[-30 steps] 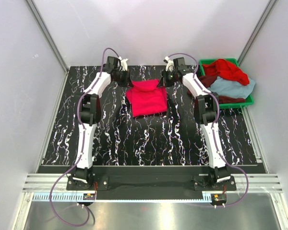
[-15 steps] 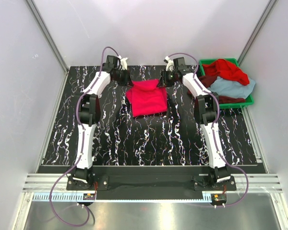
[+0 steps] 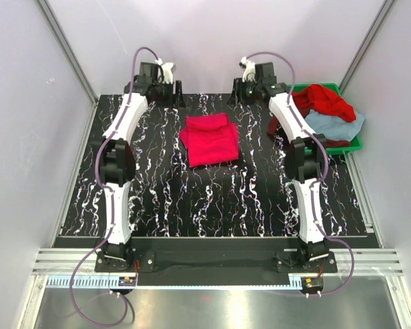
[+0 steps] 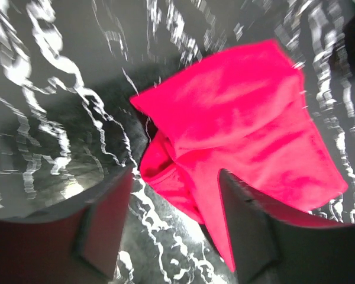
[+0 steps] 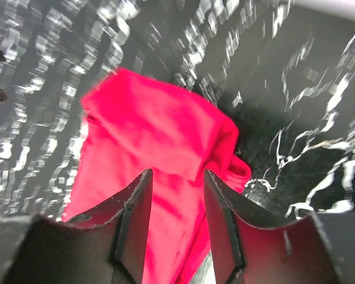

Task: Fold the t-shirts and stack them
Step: Fold the tshirt

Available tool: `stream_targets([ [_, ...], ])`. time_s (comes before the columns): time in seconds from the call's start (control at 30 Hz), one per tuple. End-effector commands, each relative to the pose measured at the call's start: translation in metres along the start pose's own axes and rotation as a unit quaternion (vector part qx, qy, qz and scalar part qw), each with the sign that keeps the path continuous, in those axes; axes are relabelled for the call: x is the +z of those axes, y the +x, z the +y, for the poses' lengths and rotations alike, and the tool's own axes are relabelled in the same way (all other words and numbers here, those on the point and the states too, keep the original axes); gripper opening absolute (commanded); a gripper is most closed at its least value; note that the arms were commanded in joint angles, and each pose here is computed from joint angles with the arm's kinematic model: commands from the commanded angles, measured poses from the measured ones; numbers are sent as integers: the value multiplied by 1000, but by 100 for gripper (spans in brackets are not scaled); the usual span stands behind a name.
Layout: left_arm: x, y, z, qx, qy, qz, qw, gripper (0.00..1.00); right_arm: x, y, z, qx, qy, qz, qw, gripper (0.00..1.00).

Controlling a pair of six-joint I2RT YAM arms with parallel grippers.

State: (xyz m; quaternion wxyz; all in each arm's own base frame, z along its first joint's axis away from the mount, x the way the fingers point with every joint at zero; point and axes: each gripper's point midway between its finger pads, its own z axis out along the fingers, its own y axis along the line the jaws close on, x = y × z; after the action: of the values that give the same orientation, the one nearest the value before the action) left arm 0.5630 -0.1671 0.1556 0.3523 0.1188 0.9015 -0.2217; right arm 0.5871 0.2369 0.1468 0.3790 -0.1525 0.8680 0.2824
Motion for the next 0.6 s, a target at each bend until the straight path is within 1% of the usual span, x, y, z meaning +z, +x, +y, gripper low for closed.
stream_targets([
  [0.0,-54,-40,-18,43,-3,-57,997,69,-66,-61,32,-64,1,-68,996,47],
  [0.03,-53,-35,-20,40,4,-49,998,70,-67,-57,33,-62,1,-63,996,48],
  [0.13,-46,-20,-27,28,33,-27,999,70,-63,-43,25,-89,6,-42,995,48],
  [0.2,-32,-9,-23,19,42,-14,999,70,-55,-32,17,-99,10,-32,995,49],
  [0.27,-16,1,-18,7,42,-1,999,68,-41,-20,9,-99,9,-21,995,49],
  [0.33,-6,8,-15,8,45,9,999,64,-33,-18,3,-94,14,-19,995,49],
  [0.37,-3,10,-14,11,46,10,999,63,-23,-9,-4,-87,14,-8,996,49],
  [0.43,6,17,-10,9,46,19,999,62,-17,-5,-6,-85,11,-6,996,49],
  [0.57,21,24,-5,6,50,25,998,62,0,7,-14,-76,7,4,997,49],
])
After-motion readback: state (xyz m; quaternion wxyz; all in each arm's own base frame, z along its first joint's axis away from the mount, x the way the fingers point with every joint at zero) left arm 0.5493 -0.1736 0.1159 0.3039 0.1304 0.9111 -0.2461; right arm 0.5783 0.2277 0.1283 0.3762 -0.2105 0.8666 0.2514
